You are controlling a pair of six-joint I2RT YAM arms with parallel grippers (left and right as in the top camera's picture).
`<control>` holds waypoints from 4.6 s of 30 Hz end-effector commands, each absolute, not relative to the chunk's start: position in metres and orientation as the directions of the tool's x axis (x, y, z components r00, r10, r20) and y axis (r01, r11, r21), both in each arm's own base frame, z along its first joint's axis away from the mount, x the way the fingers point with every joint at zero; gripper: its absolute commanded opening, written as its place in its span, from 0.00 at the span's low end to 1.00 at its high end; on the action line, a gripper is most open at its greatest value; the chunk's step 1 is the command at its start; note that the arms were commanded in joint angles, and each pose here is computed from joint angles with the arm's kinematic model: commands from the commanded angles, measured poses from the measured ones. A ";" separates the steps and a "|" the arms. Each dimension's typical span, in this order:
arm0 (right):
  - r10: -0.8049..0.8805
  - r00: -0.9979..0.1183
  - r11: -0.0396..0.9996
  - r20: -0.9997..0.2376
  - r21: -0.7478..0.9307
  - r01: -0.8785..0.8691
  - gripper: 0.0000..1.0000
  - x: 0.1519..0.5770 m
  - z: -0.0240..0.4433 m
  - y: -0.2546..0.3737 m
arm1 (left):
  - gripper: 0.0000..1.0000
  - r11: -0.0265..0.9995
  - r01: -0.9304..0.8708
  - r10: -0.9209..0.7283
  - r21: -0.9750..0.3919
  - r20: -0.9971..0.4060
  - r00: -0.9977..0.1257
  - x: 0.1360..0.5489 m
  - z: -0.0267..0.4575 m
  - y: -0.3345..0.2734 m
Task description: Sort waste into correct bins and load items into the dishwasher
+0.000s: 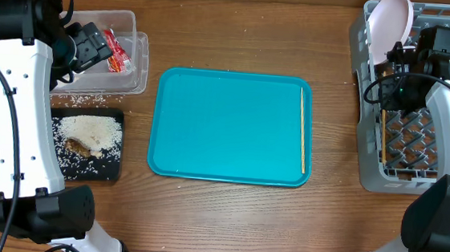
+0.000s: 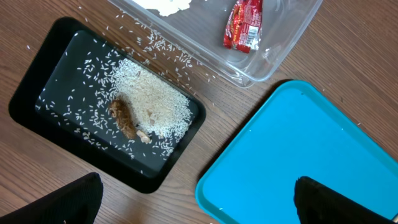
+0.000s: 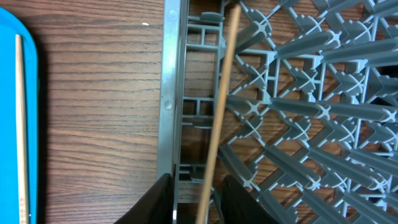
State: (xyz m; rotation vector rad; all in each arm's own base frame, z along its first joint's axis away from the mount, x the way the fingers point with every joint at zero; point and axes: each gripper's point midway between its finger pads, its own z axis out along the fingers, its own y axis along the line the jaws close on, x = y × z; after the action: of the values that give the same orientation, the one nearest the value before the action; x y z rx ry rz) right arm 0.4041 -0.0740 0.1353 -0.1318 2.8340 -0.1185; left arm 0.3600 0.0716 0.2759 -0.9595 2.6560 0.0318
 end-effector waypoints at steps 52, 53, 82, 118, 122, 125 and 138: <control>0.040 -0.998 0.999 -0.047 0.007 0.040 0.73 0.385 0.022 0.115 | 1.00 0.769 -0.634 -0.625 -0.080 -0.302 -0.720 0.362 0.275 0.072; 0.037 -0.998 0.999 -0.049 0.000 0.037 0.73 0.385 0.022 0.115 | 1.00 0.769 -0.634 -0.625 -0.080 -0.302 -0.720 0.362 0.275 0.072; 0.129 -0.988 0.987 -0.084 -0.084 0.136 0.47 0.375 -0.011 0.099 | 0.99 0.769 -0.634 -0.625 -0.080 -0.302 -0.720 0.362 0.275 0.072; -0.066 -0.947 0.992 -0.315 -0.126 -0.027 0.04 0.465 0.189 -0.092 | 1.00 0.769 -0.634 -0.625 -0.080 -0.302 -0.720 0.362 0.275 0.072; -0.052 -0.949 0.995 -0.312 -0.100 -0.022 0.04 0.462 0.188 -0.094 | 1.00 0.769 -0.634 -0.625 -0.080 -0.302 -0.720 0.362 0.275 0.072; -0.050 -0.952 0.996 -0.301 -0.082 -0.027 0.04 0.460 0.183 -0.091 | 1.00 0.769 -0.634 -0.625 -0.080 -0.302 -0.720 0.362 0.275 0.072; -0.032 -0.994 0.999 -0.100 -0.028 -0.029 0.08 0.420 0.106 -0.082 | 1.00 0.769 -0.634 -0.625 -0.080 -0.302 -0.720 0.362 0.275 0.072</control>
State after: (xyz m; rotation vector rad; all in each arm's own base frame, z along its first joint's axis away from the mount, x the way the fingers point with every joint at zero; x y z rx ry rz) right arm 0.4232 -0.0832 0.1135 -0.0517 3.0285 -0.0551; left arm 0.3599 0.0716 0.2758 -0.9596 2.6564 0.0319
